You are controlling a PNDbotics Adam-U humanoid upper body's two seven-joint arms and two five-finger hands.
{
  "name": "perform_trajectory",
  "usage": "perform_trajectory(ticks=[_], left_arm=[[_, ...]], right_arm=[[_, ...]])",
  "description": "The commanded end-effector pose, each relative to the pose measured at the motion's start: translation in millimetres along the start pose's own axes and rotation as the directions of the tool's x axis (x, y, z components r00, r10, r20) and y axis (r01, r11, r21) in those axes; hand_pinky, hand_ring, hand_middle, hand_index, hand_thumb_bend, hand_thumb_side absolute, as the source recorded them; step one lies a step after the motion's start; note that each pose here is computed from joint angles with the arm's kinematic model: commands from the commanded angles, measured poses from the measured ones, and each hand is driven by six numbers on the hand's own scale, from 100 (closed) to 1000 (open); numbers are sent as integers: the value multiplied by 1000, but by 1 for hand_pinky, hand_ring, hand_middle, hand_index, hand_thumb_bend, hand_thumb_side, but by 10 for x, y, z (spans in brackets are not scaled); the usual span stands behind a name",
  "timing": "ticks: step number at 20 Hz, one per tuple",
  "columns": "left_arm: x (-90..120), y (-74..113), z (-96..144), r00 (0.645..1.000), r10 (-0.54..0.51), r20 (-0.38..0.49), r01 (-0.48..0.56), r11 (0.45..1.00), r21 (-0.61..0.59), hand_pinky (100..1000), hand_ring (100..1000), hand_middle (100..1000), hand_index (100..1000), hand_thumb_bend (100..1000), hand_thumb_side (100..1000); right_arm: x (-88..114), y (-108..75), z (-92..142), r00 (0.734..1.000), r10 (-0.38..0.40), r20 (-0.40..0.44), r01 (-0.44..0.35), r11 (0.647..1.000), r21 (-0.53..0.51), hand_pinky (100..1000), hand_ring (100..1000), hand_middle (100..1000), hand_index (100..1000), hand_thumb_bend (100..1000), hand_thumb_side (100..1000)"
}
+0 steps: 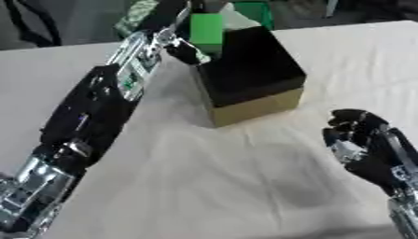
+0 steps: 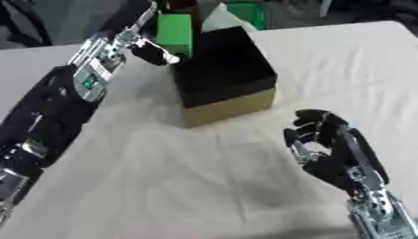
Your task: Pick up objects on the table and place them in the box.
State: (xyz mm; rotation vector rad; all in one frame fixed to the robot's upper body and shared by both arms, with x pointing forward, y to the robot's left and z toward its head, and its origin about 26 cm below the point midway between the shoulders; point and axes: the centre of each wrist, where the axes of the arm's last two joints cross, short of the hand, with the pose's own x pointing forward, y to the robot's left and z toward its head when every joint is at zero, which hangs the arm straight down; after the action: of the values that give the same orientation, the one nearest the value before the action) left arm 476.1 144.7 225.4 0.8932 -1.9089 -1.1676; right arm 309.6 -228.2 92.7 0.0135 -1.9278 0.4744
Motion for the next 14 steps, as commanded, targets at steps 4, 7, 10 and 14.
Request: perform_trajectory(ticks=[4,7,10,14], left_arm=[[136,-88,-104,998,-35,50,35,999,13,670,552,487,650,696,100],[146,-166,-93,995,-67,72,69,997,-31,697,608,554,721,725,162],[136,-217,-75,993,-90,80,95,993,-72,716,651,603,759,814,258],[117,-204,-58,992,-90,86,99,990,-100,739,702,677,799,973,449]], right_arm=[[74,-9,-51,1000,2,30,-3,1000,24,571,605,605,746,278,281],[74,-10,-53,1000,2,30,-3,1000,23,571,605,605,746,285,278],[72,-11,-52,1000,2,30,-2,1000,21,571,605,605,746,285,278],[68,-18,-47,1000,3,29,-4,1000,16,571,605,605,746,286,279]])
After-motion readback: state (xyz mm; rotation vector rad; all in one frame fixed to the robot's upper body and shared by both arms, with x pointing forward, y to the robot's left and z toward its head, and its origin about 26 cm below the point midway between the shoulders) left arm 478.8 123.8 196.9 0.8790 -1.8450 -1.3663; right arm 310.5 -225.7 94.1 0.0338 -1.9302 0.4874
